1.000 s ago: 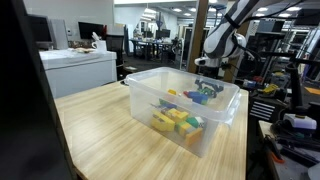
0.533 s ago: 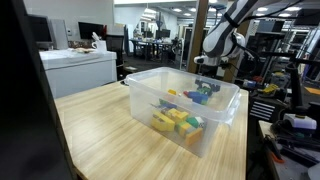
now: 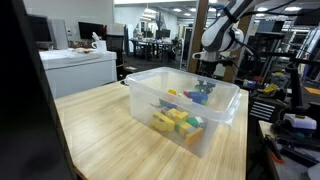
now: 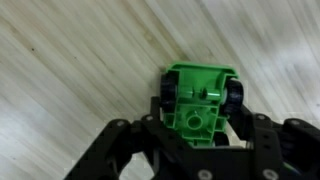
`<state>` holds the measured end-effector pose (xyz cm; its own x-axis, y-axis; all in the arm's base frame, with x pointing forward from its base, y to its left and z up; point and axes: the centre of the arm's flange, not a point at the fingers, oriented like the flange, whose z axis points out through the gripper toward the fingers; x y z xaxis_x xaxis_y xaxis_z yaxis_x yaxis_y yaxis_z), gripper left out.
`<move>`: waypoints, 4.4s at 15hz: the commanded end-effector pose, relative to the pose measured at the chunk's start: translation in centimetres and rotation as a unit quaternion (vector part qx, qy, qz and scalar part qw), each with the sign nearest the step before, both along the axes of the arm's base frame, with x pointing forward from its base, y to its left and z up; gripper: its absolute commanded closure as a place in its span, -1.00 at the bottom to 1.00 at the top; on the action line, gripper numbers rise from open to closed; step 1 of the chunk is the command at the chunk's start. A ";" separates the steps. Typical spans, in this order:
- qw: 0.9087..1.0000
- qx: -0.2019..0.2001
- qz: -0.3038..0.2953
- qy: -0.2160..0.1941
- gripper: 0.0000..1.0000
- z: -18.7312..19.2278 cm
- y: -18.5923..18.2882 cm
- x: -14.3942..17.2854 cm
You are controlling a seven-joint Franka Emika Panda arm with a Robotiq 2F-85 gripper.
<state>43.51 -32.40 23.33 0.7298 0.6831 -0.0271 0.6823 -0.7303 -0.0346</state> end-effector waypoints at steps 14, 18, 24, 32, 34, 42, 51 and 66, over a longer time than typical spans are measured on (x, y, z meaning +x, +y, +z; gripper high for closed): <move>0.955 0.206 -0.214 -0.017 0.17 17.3 18.3 2.3; 0.954 0.204 -0.221 0.010 -0.83 15.6 21.8 0.6; 0.949 0.205 -0.237 0.020 -1.00 14.6 21.9 0.4; 0.931 0.148 -0.323 -0.089 -1.00 13.6 11.6 3.9; 0.928 0.121 -0.337 -0.105 -1.00 12.2 9.7 4.0; 0.952 0.034 -0.281 -0.115 -1.00 6.1 6.8 3.0; 0.991 0.013 -0.064 -0.118 -1.00 8.4 9.1 2.5; 0.997 0.026 0.002 -0.069 -1.00 5.7 16.3 -2.4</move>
